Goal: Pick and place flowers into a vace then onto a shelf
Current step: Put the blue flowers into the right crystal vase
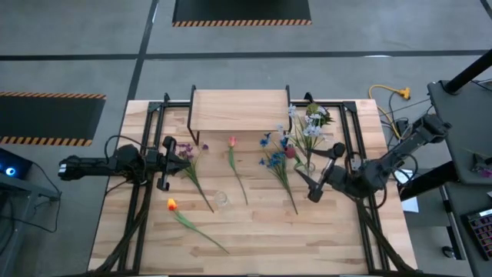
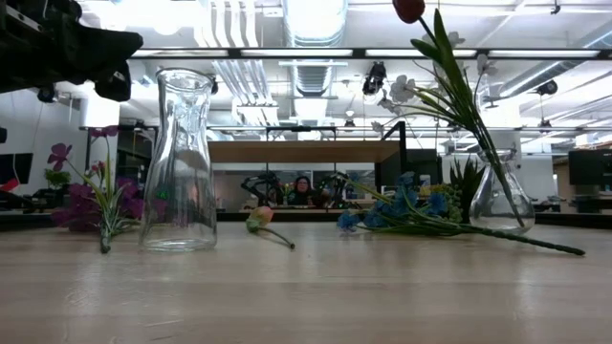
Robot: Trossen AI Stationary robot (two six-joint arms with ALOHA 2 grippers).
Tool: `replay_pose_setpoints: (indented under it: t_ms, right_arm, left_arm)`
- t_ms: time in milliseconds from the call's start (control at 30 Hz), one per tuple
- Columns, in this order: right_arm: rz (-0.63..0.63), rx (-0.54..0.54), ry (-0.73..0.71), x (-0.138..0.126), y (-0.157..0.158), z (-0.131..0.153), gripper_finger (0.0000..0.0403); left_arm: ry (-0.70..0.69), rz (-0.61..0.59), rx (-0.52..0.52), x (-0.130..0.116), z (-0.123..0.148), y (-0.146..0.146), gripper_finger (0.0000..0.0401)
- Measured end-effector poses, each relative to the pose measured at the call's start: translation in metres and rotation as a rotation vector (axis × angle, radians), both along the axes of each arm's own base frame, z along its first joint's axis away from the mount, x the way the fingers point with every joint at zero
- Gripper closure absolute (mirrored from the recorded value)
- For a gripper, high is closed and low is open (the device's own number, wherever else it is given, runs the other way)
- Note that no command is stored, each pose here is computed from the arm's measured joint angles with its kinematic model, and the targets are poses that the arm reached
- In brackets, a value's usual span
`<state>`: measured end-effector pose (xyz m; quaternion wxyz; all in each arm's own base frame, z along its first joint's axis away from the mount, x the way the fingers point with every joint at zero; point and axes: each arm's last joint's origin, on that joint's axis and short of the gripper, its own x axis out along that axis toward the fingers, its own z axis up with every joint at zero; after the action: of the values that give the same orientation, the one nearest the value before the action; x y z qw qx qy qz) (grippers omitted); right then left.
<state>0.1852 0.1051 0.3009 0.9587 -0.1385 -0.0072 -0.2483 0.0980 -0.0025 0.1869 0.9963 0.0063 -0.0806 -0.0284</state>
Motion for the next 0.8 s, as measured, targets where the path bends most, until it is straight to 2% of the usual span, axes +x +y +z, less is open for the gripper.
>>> replay_pose_setpoints:
  t_ms: [133, 367, 467, 567, 800]
  right_arm:
    - [-0.047, 0.105, 0.007, -0.003, 0.008, -0.002, 0.0075]
    - [0.041, 0.221, -0.022, -0.008, 0.029, 0.003, 0.0075]
    - [0.068, 0.262, -0.032, -0.004, 0.041, 0.001, 0.0076]
    - [0.026, 0.336, -0.063, 0.007, 0.053, -0.007, 0.0076]
    - [-0.02, 0.295, -0.032, 0.033, 0.094, -0.021, 0.0076]
  left_arm:
    - [0.0, 0.0, 0.0, 0.0, 0.0, 0.0, 0.0401]
    - [0.0, 0.001, 0.0, 0.0, 0.0, 0.0, 0.0401]
    - [0.0, 0.0, 0.0, 0.0, 0.0, 0.0, 0.0401]
    - [0.0, 0.0, 0.0, 0.0, 0.0, 0.0, 0.0401]
    - [0.0, 0.0, 0.0, 0.0, 0.0, 0.0, 0.0401]
